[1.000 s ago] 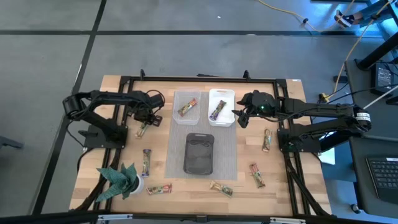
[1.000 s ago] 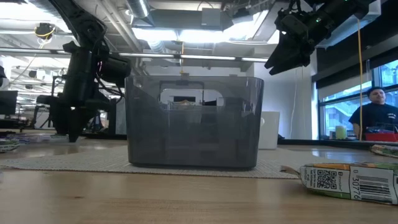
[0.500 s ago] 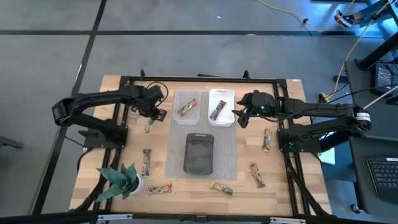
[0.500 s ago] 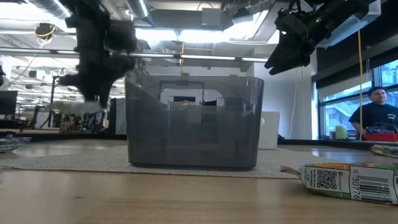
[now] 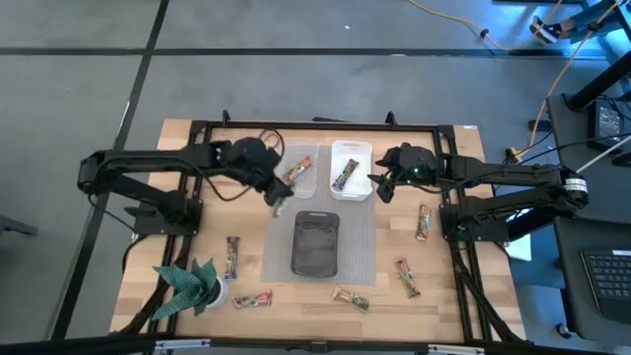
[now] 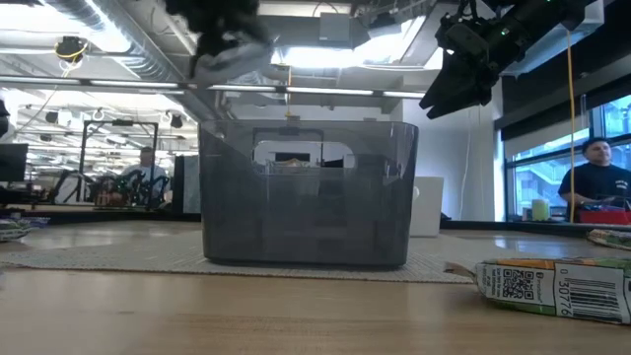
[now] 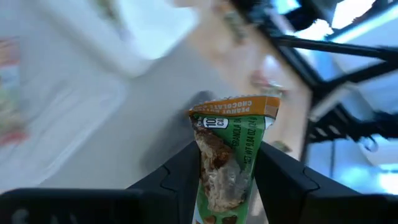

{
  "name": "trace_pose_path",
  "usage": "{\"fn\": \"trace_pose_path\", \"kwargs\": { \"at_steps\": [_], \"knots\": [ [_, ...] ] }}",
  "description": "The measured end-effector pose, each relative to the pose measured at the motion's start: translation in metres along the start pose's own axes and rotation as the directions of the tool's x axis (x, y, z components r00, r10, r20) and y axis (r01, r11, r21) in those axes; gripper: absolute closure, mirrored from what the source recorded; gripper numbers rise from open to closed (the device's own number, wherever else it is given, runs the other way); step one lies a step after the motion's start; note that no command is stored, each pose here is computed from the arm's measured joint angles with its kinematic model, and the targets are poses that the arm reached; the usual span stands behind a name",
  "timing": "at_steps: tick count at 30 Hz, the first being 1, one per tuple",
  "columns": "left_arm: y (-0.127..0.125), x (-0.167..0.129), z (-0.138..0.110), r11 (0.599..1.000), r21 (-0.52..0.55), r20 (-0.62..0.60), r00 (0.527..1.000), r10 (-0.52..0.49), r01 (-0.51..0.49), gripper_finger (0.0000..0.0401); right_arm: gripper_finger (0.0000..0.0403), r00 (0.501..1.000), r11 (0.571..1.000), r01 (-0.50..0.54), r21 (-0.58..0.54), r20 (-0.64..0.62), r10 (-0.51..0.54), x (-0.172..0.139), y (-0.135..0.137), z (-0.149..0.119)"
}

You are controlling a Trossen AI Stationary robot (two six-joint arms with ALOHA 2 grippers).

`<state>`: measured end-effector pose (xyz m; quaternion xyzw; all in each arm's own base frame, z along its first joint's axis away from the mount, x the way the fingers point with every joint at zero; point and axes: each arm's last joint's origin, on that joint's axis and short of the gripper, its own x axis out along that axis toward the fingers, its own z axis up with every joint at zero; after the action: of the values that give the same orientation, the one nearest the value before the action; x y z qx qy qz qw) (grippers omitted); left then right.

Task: Pick and place Granola Bars by type
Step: Put the left yellow granola bar into the black bin

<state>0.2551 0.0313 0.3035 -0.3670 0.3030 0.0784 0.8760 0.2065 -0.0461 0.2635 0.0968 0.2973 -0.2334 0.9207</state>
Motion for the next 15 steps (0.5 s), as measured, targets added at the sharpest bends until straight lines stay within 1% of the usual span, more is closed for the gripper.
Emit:
{"fn": "trace_pose_path", "kwargs": {
  "at_steps": [2, 4, 9, 12, 15],
  "knots": [
    [-0.014, 0.013, -0.001, 0.998, 0.047, -0.001, 0.999, -0.051, 0.051, 0.0267, 0.0157, 1.000, 1.000, 0.000, 0.000, 0.000, 0.000, 0.000, 0.000, 0.000],
    [-0.025, 0.028, -0.003, 0.996, 0.071, -0.034, 0.998, -0.058, 0.061, 0.0267, 0.0157, 1.000, 1.000, 0.000, 0.000, 0.000, 0.000, 0.000, 0.000, 0.000],
    [-0.045, 0.068, -0.005, 0.994, 0.097, -0.076, 0.996, 0.051, -0.043, 0.0267, 0.0157, 1.000, 1.000, 0.000, -0.001, -0.001, 0.000, 0.000, 0.000, 0.000],
    [-0.051, 0.089, -0.006, 0.991, 0.082, -0.125, 0.986, 0.114, -0.104, 0.0267, 0.0157, 1.000, 1.000, 0.000, -0.002, -0.002, 0.000, 0.000, 0.000, 0.000],
    [-0.056, 0.111, -0.009, 0.984, 0.090, -0.171, 0.971, 0.166, -0.152, 0.0267, 0.0157, 1.000, 1.000, 0.001, -0.017, -0.006, -0.001, 0.000, 0.000, -0.001]
  ]
}}
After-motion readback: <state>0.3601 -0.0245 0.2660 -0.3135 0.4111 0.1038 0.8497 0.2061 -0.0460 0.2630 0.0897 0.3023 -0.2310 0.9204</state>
